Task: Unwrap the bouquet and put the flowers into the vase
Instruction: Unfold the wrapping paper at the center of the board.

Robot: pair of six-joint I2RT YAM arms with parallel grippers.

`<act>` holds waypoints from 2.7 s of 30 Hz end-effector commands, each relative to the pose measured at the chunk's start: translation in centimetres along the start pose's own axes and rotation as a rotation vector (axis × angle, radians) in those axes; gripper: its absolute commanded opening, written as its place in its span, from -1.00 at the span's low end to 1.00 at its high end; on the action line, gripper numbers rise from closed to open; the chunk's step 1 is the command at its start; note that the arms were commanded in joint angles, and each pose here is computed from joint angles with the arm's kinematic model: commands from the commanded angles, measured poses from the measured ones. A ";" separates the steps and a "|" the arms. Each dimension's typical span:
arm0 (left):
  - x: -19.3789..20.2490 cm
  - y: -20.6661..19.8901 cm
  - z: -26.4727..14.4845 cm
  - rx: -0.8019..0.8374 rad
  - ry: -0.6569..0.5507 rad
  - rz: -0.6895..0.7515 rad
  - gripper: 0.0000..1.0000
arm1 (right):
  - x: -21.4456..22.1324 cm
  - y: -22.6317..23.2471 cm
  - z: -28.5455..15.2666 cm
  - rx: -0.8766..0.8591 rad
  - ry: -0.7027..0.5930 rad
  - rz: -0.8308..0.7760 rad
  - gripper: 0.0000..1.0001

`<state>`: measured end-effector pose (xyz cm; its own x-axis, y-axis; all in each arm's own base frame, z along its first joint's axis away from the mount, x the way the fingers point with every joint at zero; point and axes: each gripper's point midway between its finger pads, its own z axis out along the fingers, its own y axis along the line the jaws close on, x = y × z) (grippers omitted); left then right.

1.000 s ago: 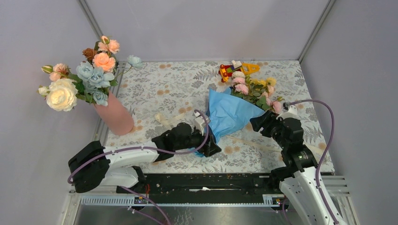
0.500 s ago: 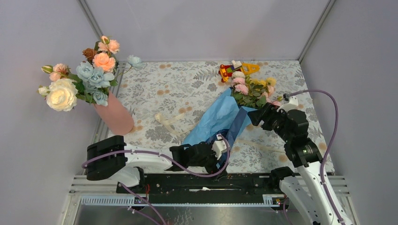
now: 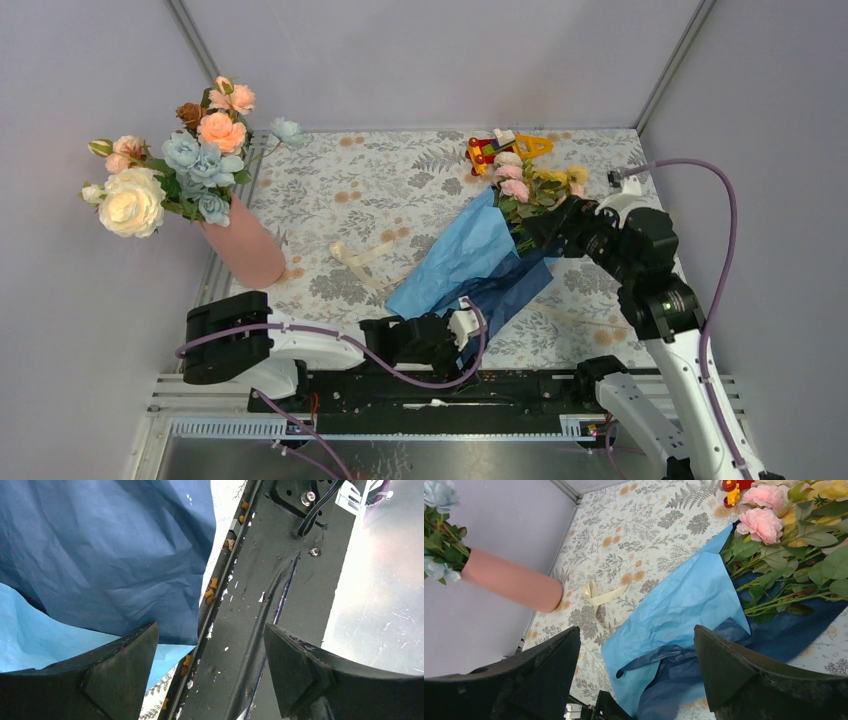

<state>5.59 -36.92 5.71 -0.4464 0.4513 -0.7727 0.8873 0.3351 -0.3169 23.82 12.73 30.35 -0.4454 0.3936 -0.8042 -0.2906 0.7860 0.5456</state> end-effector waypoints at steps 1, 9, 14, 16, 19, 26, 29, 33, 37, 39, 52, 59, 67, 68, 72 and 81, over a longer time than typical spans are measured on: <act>-1.0 -1.0 0.1 0.045 -0.061 -0.012 0.70 | 0.3 0.6 0.9 -0.012 0.111 -0.053 0.80; -0.9 -1.3 -0.3 0.057 -0.077 -0.038 0.70 | 6.0 -0.7 5.5 0.070 0.352 -0.066 0.56; -1.6 -1.1 -0.9 0.040 -0.113 -0.060 0.71 | 10.8 -2.4 7.6 0.147 0.460 -0.044 0.30; -2.4 -0.9 -1.4 0.023 -0.142 -0.073 0.72 | 12.9 -2.8 8.0 0.158 0.502 -0.025 0.26; -3.8 -1.1 -2.1 0.018 -0.186 -0.083 0.76 | 16.0 -3.5 8.0 0.172 0.565 0.003 0.22; -8.9 -1.1 -5.0 -0.014 -0.329 -0.111 0.84 | 20.9 -5.9 7.1 0.224 0.639 0.057 0.19; -11.0 -1.0 -6.4 0.000 -0.401 -0.147 0.88 | 21.9 -6.5 7.0 0.232 0.646 0.068 0.18; -12.5 1.8 -7.1 -0.038 -0.448 -0.267 0.90 | 23.3 -7.3 6.9 0.246 0.660 0.091 0.16; -12.6 5.5 -5.8 -0.098 -0.424 -0.397 0.90 | 24.6 -7.8 6.6 0.256 0.681 0.111 0.14; -12.9 6.0 -4.9 -0.095 -0.424 -0.409 0.90 | 25.0 -8.0 6.5 0.257 0.685 0.117 0.13; -12.7 10.6 1.7 -0.121 -0.406 -0.571 0.86 | 26.9 -9.0 4.9 0.274 0.695 0.159 0.11; -12.1 11.6 3.1 -0.145 -0.400 -0.580 0.84 | 27.8 -9.7 4.1 0.296 0.709 0.159 0.10; -9.8 15.4 3.3 -0.275 -0.386 -0.673 0.84 | 28.2 -10.8 2.7 0.366 0.722 0.165 0.12; -9.6 15.7 3.3 -0.277 -0.388 -0.686 0.84 | 28.4 -11.0 2.5 0.379 0.732 0.167 0.12; -9.2 16.8 3.3 -0.302 -0.395 -0.700 0.84 | 29.4 -11.3 1.2 0.412 0.784 0.202 0.14; -9.1 17.6 2.9 -0.318 -0.394 -0.690 0.84 | 30.3 -11.5 -3.0 0.505 0.889 0.258 0.38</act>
<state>24.22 -37.68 4.82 -0.7846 -0.2012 -0.5864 0.3228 0.6749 -0.6635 15.83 16.92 2.15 -0.9347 0.2540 -0.2486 0.1118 0.8741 0.4727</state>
